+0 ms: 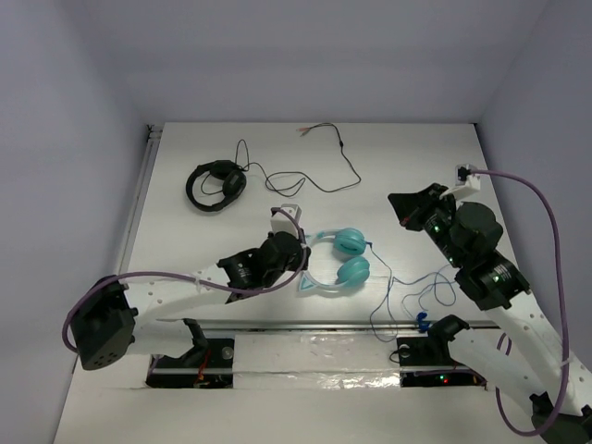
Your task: Wrap the headphones
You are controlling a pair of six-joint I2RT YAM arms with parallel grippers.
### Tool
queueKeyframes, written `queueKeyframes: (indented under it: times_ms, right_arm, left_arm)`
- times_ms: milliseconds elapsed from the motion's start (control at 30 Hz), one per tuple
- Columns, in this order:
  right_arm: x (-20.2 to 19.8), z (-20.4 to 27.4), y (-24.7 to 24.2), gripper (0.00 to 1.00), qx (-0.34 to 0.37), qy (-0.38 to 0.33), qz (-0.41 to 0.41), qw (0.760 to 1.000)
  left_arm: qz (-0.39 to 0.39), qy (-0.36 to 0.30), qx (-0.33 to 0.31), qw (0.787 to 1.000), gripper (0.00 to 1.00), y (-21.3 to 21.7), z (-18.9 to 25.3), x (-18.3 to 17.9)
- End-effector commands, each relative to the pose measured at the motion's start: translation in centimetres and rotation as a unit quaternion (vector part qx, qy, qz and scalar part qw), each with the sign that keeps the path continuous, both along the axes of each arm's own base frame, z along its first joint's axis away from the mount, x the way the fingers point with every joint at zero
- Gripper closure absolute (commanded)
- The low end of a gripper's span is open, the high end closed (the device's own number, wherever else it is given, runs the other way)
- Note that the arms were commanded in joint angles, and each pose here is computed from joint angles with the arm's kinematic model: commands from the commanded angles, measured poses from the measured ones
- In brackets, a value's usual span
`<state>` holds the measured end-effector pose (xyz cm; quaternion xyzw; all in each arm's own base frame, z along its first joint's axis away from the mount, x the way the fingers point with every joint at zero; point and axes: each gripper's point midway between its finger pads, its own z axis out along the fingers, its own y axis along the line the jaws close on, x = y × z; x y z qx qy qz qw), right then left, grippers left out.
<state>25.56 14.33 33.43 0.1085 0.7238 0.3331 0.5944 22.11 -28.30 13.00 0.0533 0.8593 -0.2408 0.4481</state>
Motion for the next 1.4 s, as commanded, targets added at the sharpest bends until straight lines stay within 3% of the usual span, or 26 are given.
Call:
queueKeyframes:
  times_ms: [0, 33, 67, 133, 167, 200, 267, 367, 733, 800, 833, 867, 900, 967, 1067, 1200, 1233, 1300, 1333, 1367]
  right_arm:
    - [-0.1, -0.5, 0.3, 1.0, 0.003, 0.005, 0.003, 1.0]
    - [-0.1, -0.4, 0.1, 1.0, 0.003, 0.004, -0.001, 1.0]
    - [0.0, -0.3, -0.2, 0.96, 0.0, 0.002, -0.008, 1.0]
    - [-0.1, -0.5, -0.2, 0.8, -0.006, 0.003, -0.005, 1.0]
    - [-0.3, -0.6, 0.2, 0.67, -0.01, 0.003, 0.009, 1.0]
    - [-0.3, -0.9, 0.6, 0.62, -0.011, 0.004, 0.018, 1.0]
    - [-0.6, -1.4, 1.4, 0.55, -0.012, 0.009, 0.043, 0.999]
    - [-0.5, -2.6, 2.2, 0.53, -0.015, 0.02, 0.062, 0.998]
    - [-0.9, -3.2, 1.8, 0.53, -0.021, 0.013, 0.058, 0.998]
    - [-0.9, -3.5, 1.8, 0.56, -0.02, 0.015, 0.058, 0.998]
    - [-0.9, -3.7, 1.8, 0.58, -0.02, 0.016, 0.058, 0.998]
    - [-0.9, -3.7, 1.9, 0.66, -0.018, 0.014, 0.06, 0.998]
    - [-0.9, -3.8, 1.9, 0.74, -0.017, 0.014, 0.061, 0.998]
    - [-0.9, -3.8, 1.9, 0.9, -0.017, 0.014, 0.061, 0.998]
    - [-0.9, -3.9, 2.0, 0.94, -0.021, 0.014, 0.063, 0.998]
    - [-0.5, -2.3, 2.1, 0.93, -0.014, -0.008, 0.062, 0.998]
    - [-0.6, -1.9, 2.4, 0.91, -0.011, -0.015, 0.07, 0.997]
    - [-0.7, -0.6, 3.8, 0.74, -0.006, -0.035, 0.106, 0.994]
    - [-0.8, -0.2, 4.3, 0.63, -0.004, -0.042, 0.119, 0.992]
    - [-0.8, 0.1, 4.7, 0.43, -0.004, -0.05, 0.131, 0.99]
  left_arm:
    - [0.0, 0.015, 0.016, 1.0, 0.78, -0.2, -1.8, -0.3]
    - [-0.003, 0.022, 0.023, 0.999, 0.65, -0.3, -2.3, -0.5]
    - [-0.005, 0.026, 0.032, 0.999, 0.61, -0.3, -2.8, -0.5]
    - [0.011, 0.039, 0.064, 0.997, 0.55, 0.1, -4.3, -0.4]
    - [0.017, 0.042, 0.072, 0.996, 0.54, 0.3, -4.7, -0.3]
    - [0.023, 0.045, 0.08, 0.996, 0.53, 0.3, -5.0, -0.2]
    - [0.041, 0.047, 0.101, 0.993, 0.51, 0.7, -6.1, 0.3]
    - [0.057, 0.04, 0.127, 0.989, 0.5, 0.7, -6.8, 1.2]
    - [0.049, 0.062, 0.169, 0.982, 0.54, -1.5, -11.4, 2.3]
    - [0.047, 0.065, 0.171, 0.982, 0.63, -1.7, -12.0, 2.3]
    - [0.047, 0.068, 0.176, 0.981, 0.79, -1.6, -12.5, 2.2]
    - [0.047, 0.069, 0.176, 0.981, 0.92, -1.6, -12.7, 2.2]
    - [0.053, 0.071, 0.176, 0.98, 1.0, -1.4, -12.7, 2.5]
    - [0.059, 0.064, 0.156, 0.984, 1.0, -1.4, -11.3, 2.9]
    - [0.063, 0.047, 0.103, 0.991, 1.0, -0.8, -6.9, 4.1]
    - [0.064, 0.016, 0.035, 0.997, 1.0, 1.8, 0.4, 5.3]
    - [0.056, 0.0, 0.0, 0.998, 1.0, 2.2, 3.4, 5.3]
    - [0.078, -0.009, -0.002, 0.997, 1.0, 5.0, 5.7, 6.2]
    - [0.084, -0.027, -0.015, 0.996, 1.0, 6.0, 7.8, 6.3]
    - [0.099, -0.033, -0.014, 0.994, 1.0, 7.3, 8.9, 6.7]
